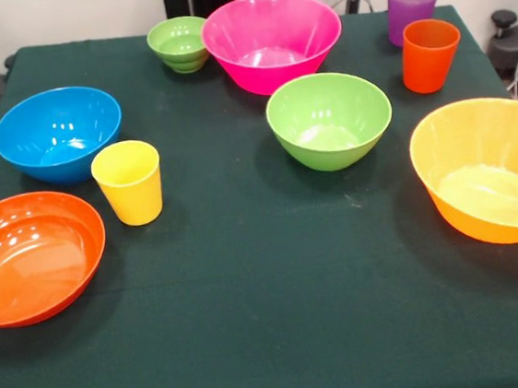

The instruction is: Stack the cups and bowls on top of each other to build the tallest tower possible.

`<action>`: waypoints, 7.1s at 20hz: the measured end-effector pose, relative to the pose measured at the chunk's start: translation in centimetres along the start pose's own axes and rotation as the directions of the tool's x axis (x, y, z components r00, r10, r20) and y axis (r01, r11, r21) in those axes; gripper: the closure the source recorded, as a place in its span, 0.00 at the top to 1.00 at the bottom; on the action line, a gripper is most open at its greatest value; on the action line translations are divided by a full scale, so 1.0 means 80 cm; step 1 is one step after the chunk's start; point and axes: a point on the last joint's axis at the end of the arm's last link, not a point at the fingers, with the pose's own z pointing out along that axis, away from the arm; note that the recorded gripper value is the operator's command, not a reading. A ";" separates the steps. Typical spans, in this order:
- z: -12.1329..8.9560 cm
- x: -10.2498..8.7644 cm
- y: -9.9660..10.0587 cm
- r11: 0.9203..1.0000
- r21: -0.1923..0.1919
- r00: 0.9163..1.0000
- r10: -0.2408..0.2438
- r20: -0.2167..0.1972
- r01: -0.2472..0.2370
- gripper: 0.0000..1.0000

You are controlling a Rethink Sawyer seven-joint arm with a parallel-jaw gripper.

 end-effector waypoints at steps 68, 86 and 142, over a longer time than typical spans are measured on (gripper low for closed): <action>0.030 -0.543 0.179 0.999 -0.015 0.987 0.031 0.157 -0.029 0.00; 0.028 -0.540 0.192 0.999 -0.024 0.991 0.043 0.124 -0.040 0.00; 0.067 -0.432 0.178 0.995 0.004 0.974 0.097 0.205 -0.100 1.00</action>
